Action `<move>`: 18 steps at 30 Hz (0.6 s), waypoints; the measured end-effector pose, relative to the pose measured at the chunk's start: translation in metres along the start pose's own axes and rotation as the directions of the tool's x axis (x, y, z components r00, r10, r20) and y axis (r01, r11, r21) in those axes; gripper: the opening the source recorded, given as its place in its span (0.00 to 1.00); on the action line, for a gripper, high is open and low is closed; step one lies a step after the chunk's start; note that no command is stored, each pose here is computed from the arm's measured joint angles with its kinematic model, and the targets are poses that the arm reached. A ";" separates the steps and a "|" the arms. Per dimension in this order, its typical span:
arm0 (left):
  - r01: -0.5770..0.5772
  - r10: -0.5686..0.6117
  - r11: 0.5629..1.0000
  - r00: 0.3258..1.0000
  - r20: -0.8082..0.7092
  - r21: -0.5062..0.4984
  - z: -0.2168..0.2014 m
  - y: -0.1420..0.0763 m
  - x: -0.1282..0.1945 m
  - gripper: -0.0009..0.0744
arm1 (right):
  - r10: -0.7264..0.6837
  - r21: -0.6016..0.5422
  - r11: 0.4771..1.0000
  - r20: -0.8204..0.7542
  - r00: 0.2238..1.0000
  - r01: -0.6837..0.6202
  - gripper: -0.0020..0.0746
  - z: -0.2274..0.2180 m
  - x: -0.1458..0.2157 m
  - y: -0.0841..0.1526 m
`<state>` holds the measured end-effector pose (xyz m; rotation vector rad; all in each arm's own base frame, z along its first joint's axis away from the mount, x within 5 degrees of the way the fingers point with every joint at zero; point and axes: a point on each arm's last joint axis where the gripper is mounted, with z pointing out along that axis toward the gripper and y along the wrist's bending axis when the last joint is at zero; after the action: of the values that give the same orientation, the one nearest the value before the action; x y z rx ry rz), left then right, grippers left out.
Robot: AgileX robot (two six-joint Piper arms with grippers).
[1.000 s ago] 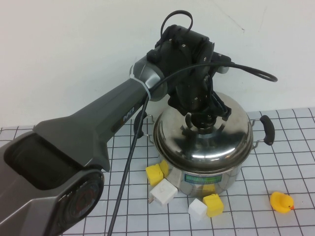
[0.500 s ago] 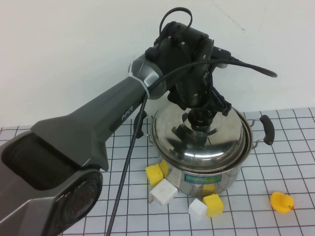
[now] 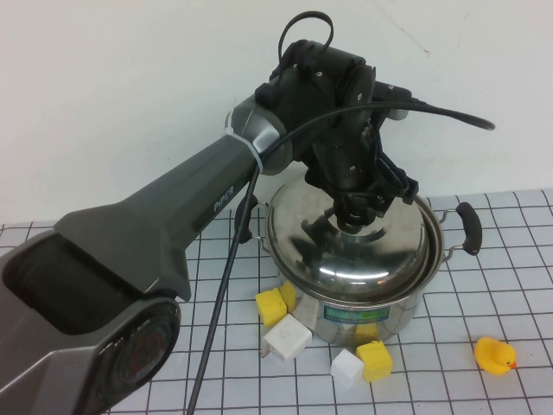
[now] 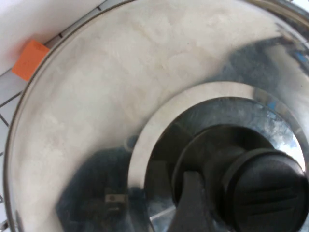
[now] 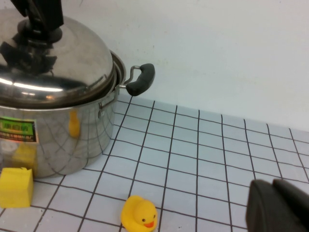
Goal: Cover the pot
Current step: Place the pot lid on the pot
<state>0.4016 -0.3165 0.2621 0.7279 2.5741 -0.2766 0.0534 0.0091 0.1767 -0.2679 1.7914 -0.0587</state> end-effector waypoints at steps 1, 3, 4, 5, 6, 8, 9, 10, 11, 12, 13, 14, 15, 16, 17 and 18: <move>0.000 0.000 1.000 1.000 0.002 0.000 0.000 0.000 0.000 0.66 | 0.000 0.000 1.000 0.000 1.000 0.000 0.02 0.000 0.000 0.000; 0.000 0.000 1.000 1.000 0.002 0.000 0.000 0.000 0.000 0.66 | 0.000 0.000 1.000 0.000 1.000 0.000 0.02 0.000 0.000 0.000; 0.001 -0.001 1.000 1.000 0.002 0.002 0.000 0.000 0.000 0.66 | 0.000 0.000 1.000 0.000 1.000 0.000 0.02 0.000 0.000 0.000; 0.001 -0.001 1.000 1.000 0.004 0.002 0.000 0.000 0.000 0.66 | 0.000 0.000 1.000 0.000 1.000 0.000 0.02 0.000 0.000 0.000; 0.002 -0.002 1.000 1.000 0.003 0.006 0.000 -0.001 0.000 0.66 | 0.000 0.000 1.000 0.000 1.000 0.000 0.02 0.000 0.000 0.000; 0.005 -0.005 1.000 1.000 0.002 0.011 0.000 -0.001 0.000 0.65 | 0.000 0.000 1.000 0.000 1.000 0.000 0.02 0.000 0.000 0.000; 0.006 -0.006 1.000 1.000 0.002 0.013 0.000 -0.001 0.000 0.65 | 0.000 0.000 1.000 0.000 1.000 0.000 0.02 0.000 0.000 0.000; 0.008 -0.008 1.000 1.000 0.002 0.016 0.000 -0.001 0.000 0.63 | 0.000 0.000 1.000 0.000 1.000 0.000 0.02 0.000 0.000 0.000; 0.008 -0.008 1.000 1.000 0.002 0.016 0.000 -0.001 0.000 0.61 | 0.000 0.000 1.000 0.000 1.000 0.000 0.02 0.000 0.000 0.000; 0.008 -0.008 1.000 1.000 0.002 0.016 0.000 -0.001 0.000 0.58 | 0.000 0.000 1.000 0.000 1.000 0.000 0.02 0.000 0.000 0.000; 0.007 -0.007 1.000 1.000 0.002 0.014 0.000 -0.001 0.000 0.54 | 0.000 0.000 1.000 0.000 1.000 0.000 0.02 0.000 0.000 0.000; 0.004 -0.004 1.000 1.000 0.003 0.008 0.000 -0.001 0.000 0.50 | 0.000 0.000 1.000 0.000 1.000 0.000 0.02 0.000 0.000 0.000; 0.003 -0.003 1.000 1.000 0.003 0.006 0.000 -0.001 0.000 0.46 | 0.000 0.000 1.000 0.000 1.000 0.000 0.02 0.000 0.000 0.000; 0.002 -0.002 1.000 1.000 0.003 0.004 0.000 0.000 0.000 0.45 | 0.000 0.000 1.000 0.000 1.000 0.000 0.02 0.000 0.000 0.000; 0.002 -0.002 1.000 1.000 0.003 0.004 0.000 0.000 0.000 0.45 | 0.000 0.000 1.000 0.000 1.000 0.000 0.02 0.000 0.000 0.000; 0.002 -0.002 1.000 1.000 0.003 0.004 0.000 0.000 0.000 0.45 | 0.000 0.000 1.000 0.000 1.000 0.000 0.02 0.000 0.000 0.000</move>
<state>0.4016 -0.3169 0.2622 0.7263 2.5721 -0.2828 0.0534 0.0091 0.1767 -0.2679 1.7914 -0.0587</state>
